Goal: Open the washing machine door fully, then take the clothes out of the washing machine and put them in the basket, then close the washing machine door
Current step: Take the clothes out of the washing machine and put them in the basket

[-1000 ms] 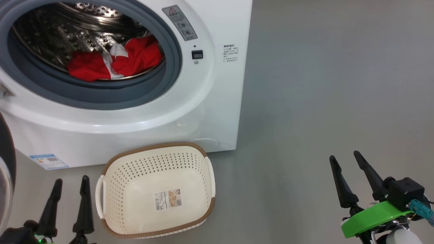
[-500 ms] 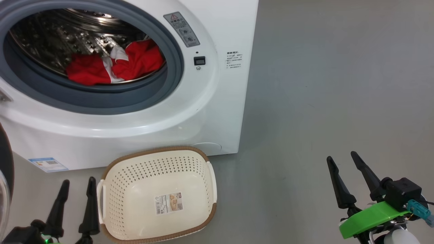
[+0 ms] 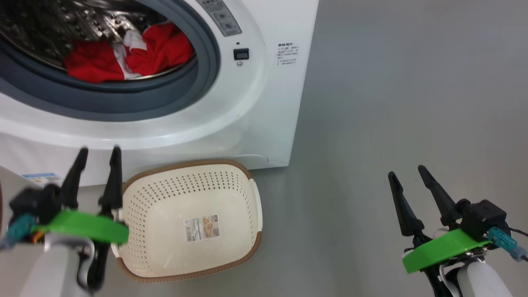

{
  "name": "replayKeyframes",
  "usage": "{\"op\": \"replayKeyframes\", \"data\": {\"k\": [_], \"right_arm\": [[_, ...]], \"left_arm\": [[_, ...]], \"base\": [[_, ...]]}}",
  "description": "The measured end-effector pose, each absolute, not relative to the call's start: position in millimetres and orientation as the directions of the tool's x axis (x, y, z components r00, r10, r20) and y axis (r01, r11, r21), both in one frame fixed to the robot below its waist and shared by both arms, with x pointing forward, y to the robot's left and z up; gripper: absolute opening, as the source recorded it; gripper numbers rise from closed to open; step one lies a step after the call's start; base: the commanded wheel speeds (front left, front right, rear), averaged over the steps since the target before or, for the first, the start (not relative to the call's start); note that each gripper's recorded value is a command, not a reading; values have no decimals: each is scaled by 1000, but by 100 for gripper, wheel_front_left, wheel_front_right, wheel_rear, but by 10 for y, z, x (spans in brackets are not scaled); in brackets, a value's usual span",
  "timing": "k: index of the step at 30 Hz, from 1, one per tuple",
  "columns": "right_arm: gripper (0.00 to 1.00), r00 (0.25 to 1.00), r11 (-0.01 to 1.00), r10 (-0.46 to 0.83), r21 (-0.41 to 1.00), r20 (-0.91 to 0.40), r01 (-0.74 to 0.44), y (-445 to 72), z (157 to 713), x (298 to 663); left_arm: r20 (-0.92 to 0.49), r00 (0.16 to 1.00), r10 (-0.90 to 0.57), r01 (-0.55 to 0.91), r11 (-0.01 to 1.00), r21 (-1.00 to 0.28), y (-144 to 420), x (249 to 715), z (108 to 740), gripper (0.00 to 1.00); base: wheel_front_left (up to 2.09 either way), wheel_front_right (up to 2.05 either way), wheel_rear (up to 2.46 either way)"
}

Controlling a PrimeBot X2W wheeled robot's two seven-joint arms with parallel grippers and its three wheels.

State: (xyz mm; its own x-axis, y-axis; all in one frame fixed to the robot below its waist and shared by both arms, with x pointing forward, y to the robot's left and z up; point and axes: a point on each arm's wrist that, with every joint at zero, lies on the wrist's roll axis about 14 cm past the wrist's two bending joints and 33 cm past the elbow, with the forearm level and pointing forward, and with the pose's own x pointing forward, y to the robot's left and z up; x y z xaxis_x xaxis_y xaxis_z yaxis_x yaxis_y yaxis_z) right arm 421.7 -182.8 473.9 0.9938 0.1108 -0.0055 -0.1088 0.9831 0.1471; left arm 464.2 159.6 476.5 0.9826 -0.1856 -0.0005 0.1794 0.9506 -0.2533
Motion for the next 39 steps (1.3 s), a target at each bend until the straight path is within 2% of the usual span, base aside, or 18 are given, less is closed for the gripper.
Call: {"op": "replayKeyframes", "data": {"k": [7,14,26,39], "right_arm": [[100,992,977,126,174,-13,-122,-1708,4650,4405],[100,994,977,105,189,-28,-98,-1726,4562,4485],[100,995,979,71,195,-69,-56,-1802,4374,4565],[100,992,987,34,163,-118,-14,-1968,4188,4585]], "left_arm": [[-56,962,-268,252,947,-198,1345,5376,4756,100],[-152,941,-301,282,950,-137,1234,5831,4556,100],[-290,901,-321,326,945,-34,1149,6326,4145,100],[-367,866,-339,380,924,45,1063,6718,3772,100]], "base": [[0,0,0],[0,0,0],[0,0,0],[0,0,0]]}}
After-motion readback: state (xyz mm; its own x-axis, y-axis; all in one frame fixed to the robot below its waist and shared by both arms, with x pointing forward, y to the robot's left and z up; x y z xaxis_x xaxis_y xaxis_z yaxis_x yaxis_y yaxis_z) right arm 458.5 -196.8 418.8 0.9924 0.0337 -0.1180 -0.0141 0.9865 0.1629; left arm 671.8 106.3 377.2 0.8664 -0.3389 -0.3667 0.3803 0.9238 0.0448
